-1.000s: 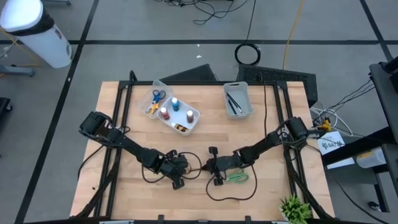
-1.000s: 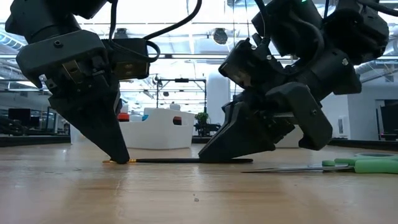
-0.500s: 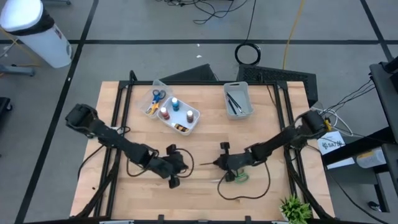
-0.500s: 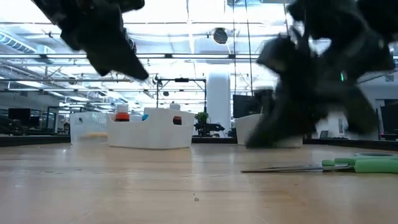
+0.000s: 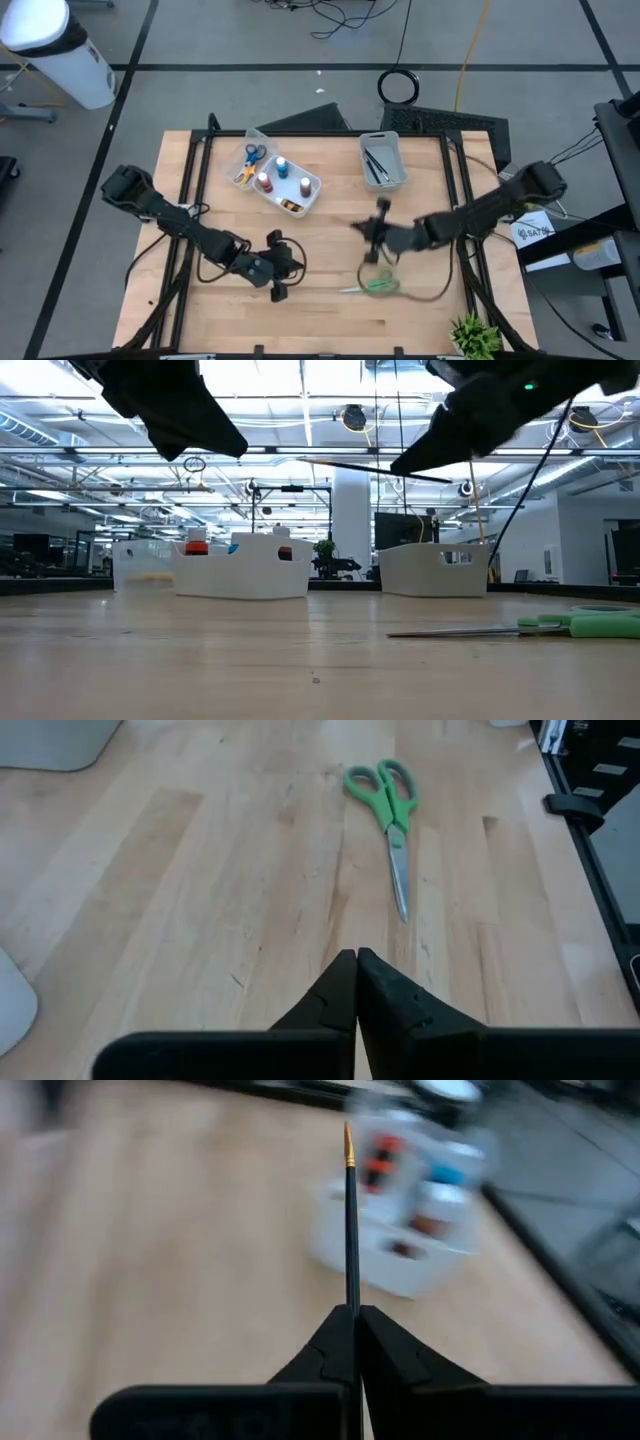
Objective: Pick & Place Paint Supplies
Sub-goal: Put the gold and black paintbrush into the gray bin, then put the green scissors into the transparent bin
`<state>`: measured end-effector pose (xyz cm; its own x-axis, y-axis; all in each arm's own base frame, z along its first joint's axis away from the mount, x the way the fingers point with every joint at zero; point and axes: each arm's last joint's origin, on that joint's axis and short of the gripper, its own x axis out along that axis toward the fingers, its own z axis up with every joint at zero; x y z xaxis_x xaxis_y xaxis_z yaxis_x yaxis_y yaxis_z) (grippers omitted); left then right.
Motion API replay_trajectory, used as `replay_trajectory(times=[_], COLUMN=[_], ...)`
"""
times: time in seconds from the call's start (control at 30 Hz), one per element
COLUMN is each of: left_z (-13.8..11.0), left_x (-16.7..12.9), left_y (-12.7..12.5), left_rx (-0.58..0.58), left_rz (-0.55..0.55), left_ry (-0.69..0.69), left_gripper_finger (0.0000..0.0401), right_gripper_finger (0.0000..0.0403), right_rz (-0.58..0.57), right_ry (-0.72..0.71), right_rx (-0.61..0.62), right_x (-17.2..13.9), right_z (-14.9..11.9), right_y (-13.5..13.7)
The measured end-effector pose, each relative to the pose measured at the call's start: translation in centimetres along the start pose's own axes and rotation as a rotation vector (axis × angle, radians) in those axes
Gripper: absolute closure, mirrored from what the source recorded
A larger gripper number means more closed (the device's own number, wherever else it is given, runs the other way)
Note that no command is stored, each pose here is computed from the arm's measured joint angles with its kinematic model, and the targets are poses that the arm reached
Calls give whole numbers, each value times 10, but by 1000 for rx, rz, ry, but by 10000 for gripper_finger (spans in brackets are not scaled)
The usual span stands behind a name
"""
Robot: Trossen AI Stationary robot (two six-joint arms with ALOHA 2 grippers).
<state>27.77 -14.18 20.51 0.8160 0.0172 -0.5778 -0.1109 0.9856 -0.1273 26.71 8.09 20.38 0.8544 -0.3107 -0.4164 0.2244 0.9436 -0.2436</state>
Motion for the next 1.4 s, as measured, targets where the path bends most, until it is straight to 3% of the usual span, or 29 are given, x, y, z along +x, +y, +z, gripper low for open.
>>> replay_trajectory(times=[0.13,0.27,0.4,0.57,0.87,1.0,1.2,1.4], left_z=[0,0,0,0,6,11,3,-3], left_x=[0,0,0,0,3,8,42,93], left_y=[0,0,0,0,5,2,-10,-12], left_rx=[-15,-15,-16,-11,-49,-87,-21,48], left_rz=[0,0,1,3,7,-20,-136,-69], left_ry=[0,0,1,0,-30,-85,-134,-63], left_gripper_finger=[373,367,367,366,366,366,366,366], right_gripper_finger=[402,402,402,383,221,175,170,199], right_rz=[-167,-346,-405,-387,-338,-155,211,419], right_ry=[60,126,196,173,82,24,-126,-269], right_rx=[100,211,344,467,549,551,489,255], right_x=[-1,1,0,1,1,-4,-21,-44], right_z=[5,-13,-46,-73,-72,-63,-35,-13], right_y=[-52,-109,-153,-177,-182,-176,-138,-78])
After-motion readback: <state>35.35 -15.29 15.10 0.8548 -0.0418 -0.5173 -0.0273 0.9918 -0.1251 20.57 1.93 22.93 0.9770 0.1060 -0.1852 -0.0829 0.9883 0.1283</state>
